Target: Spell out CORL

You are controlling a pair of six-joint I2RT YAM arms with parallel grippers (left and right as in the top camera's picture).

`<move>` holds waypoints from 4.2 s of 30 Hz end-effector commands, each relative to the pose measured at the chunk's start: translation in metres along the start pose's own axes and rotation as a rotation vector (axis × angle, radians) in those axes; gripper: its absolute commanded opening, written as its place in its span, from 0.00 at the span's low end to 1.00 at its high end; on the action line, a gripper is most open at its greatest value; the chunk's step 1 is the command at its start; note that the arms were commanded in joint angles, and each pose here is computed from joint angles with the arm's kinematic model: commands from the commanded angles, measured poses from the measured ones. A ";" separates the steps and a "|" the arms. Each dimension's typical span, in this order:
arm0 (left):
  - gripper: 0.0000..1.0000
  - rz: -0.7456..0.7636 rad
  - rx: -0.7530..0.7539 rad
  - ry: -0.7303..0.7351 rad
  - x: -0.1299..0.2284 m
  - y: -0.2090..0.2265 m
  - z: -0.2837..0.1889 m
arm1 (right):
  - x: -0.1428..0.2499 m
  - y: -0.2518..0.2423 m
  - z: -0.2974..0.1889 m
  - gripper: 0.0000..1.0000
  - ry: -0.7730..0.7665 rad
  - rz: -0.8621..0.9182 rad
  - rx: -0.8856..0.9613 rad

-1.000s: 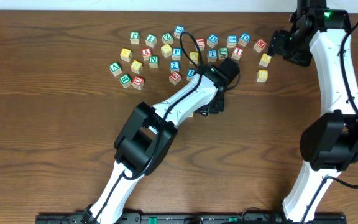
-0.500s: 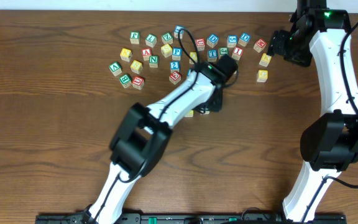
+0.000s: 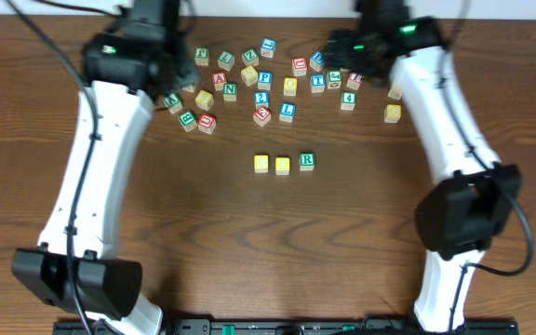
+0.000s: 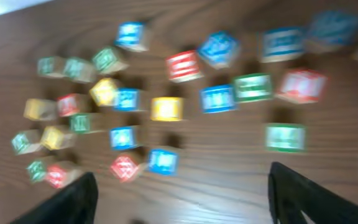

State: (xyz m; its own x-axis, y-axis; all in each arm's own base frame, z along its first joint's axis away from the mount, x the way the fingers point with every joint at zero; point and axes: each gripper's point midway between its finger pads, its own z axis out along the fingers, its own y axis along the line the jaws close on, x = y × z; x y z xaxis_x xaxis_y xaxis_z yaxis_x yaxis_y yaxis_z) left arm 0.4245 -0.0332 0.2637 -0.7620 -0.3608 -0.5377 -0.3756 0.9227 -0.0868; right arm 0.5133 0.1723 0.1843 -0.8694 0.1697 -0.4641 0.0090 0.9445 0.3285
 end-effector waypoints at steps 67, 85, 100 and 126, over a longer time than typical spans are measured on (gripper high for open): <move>0.52 -0.042 -0.145 0.054 0.002 0.050 0.033 | 0.138 -0.060 0.092 0.23 0.341 -0.097 0.336; 0.52 -0.043 -0.145 0.053 0.002 0.050 0.033 | 0.160 -0.080 0.106 0.46 0.381 -0.046 0.377; 0.52 -0.042 -0.145 0.053 0.002 0.050 0.033 | 0.146 -0.058 0.099 0.51 0.415 -0.166 0.205; 0.52 -0.043 -0.145 0.053 0.002 0.049 0.033 | 0.149 -0.080 0.090 0.38 0.433 -0.002 0.306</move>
State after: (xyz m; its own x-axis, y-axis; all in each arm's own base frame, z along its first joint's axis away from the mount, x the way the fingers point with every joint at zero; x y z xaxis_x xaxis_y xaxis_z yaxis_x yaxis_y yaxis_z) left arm 0.4221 0.0124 0.2389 -0.7591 -0.4149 -0.5017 -0.4731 0.8809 -0.0127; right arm 0.4208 0.1590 0.0115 -0.9978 -0.0336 -0.0572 -0.0370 0.9976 0.0587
